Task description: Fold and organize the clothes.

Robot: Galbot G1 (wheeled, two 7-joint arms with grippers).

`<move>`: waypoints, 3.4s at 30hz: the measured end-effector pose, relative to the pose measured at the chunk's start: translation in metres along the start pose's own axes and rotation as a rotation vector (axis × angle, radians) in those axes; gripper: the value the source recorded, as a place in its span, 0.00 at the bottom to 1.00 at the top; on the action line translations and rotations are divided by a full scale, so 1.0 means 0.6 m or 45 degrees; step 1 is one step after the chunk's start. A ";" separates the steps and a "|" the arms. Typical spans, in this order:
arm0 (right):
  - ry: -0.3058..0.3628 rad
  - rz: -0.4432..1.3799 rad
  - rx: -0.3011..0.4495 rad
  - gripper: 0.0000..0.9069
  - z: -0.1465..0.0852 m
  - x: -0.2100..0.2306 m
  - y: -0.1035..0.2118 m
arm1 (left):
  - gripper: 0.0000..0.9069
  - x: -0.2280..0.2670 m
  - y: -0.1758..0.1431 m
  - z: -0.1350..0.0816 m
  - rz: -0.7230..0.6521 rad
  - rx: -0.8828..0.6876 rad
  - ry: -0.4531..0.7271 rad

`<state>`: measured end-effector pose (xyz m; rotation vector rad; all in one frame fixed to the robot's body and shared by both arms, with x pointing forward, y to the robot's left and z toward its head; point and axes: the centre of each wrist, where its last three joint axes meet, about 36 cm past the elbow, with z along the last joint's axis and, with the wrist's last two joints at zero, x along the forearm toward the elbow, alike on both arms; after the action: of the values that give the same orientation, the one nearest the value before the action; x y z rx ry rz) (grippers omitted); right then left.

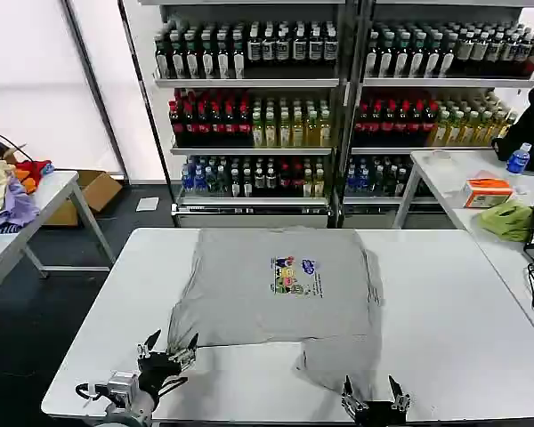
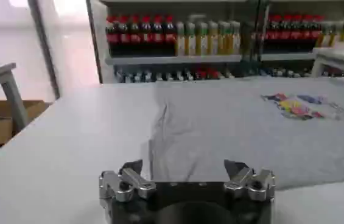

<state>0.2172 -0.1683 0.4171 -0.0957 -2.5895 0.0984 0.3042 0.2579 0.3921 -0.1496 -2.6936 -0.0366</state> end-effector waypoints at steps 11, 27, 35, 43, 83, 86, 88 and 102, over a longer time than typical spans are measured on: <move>0.031 0.004 0.001 1.00 0.015 -0.007 0.009 | 0.90 -0.012 0.008 0.007 -0.001 0.013 0.046; 0.043 0.003 0.005 0.00 0.033 -0.009 0.012 | 0.01 -0.013 0.003 0.018 0.025 0.011 0.097; 0.033 0.006 0.011 0.00 0.038 -0.014 0.007 | 0.01 -0.015 -0.004 0.020 0.036 0.014 0.107; 0.012 -0.002 0.005 0.00 0.036 -0.015 0.003 | 0.01 -0.022 -0.003 0.021 0.028 0.024 0.105; -0.415 0.026 -0.025 0.00 -0.154 -0.214 -0.085 | 0.00 -0.126 -0.010 -0.079 0.090 0.133 -0.231; -0.402 0.022 -0.017 0.00 -0.162 -0.241 -0.086 | 0.00 -0.148 -0.005 -0.083 0.085 0.138 -0.227; -0.393 0.016 -0.012 0.00 -0.168 -0.258 -0.084 | 0.00 -0.162 -0.002 -0.084 0.082 0.138 -0.223; -0.360 -0.018 0.032 0.00 -0.213 -0.346 -0.064 | 0.03 -0.246 0.014 -0.098 0.064 0.128 -0.186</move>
<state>0.4587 -0.2181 0.4215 -0.0575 -2.8699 0.1485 0.4626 0.2489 0.3819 -0.1959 -2.8283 0.1292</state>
